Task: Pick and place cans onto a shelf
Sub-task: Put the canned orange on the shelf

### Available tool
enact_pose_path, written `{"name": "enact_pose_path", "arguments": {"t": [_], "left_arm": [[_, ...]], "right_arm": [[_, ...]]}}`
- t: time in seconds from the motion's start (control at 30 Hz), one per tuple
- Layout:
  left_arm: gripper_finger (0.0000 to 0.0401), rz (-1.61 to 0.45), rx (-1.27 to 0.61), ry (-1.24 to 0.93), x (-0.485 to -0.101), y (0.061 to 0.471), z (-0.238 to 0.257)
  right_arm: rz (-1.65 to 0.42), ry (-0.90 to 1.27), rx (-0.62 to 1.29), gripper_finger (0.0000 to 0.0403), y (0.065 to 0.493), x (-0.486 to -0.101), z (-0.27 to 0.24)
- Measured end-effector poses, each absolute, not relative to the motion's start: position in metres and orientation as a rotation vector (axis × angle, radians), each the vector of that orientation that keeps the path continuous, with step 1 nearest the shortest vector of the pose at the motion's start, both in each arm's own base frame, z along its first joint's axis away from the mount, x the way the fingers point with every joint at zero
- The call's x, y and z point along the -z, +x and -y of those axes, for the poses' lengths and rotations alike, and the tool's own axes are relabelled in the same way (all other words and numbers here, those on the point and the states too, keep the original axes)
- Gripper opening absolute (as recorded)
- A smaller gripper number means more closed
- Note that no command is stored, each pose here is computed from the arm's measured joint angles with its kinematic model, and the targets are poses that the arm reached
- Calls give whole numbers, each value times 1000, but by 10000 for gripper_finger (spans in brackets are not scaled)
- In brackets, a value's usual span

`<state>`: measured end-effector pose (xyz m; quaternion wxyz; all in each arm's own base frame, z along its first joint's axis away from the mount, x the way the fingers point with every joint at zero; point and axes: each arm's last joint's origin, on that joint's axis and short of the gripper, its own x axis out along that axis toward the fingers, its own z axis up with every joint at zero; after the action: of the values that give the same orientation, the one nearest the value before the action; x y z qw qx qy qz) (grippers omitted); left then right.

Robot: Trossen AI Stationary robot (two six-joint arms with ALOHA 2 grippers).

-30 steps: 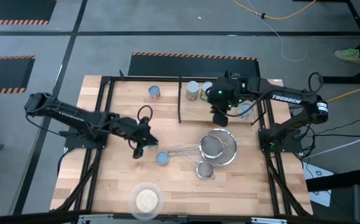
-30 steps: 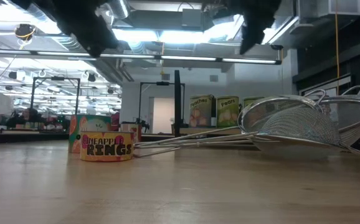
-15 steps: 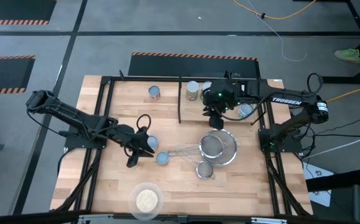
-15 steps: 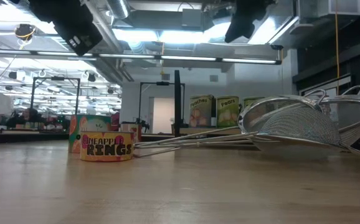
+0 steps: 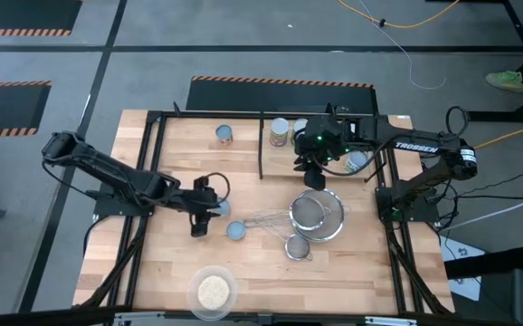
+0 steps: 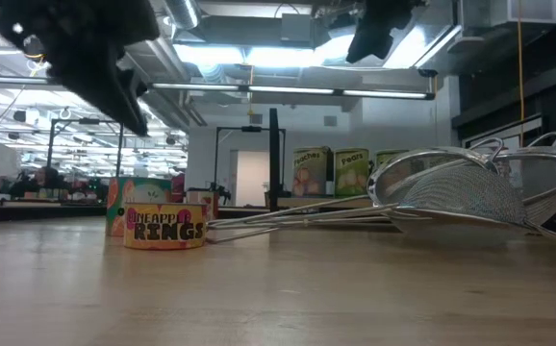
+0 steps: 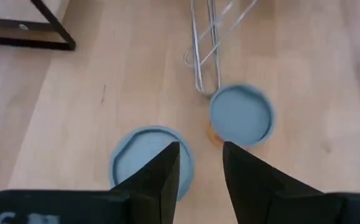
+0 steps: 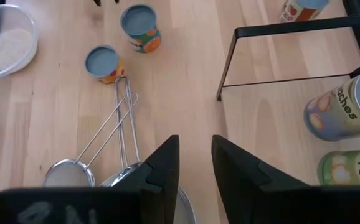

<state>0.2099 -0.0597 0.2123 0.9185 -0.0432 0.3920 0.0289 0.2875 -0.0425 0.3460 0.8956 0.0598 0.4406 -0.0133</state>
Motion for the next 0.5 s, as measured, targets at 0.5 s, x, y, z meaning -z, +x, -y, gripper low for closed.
{"name": "enact_pose_path", "arguments": {"t": [0.5], "left_arm": [[115, -986, -69, 50, -171, 228, 65]], "right_arm": [[-909, 123, 28, 99, 288, -346, 43]]}}
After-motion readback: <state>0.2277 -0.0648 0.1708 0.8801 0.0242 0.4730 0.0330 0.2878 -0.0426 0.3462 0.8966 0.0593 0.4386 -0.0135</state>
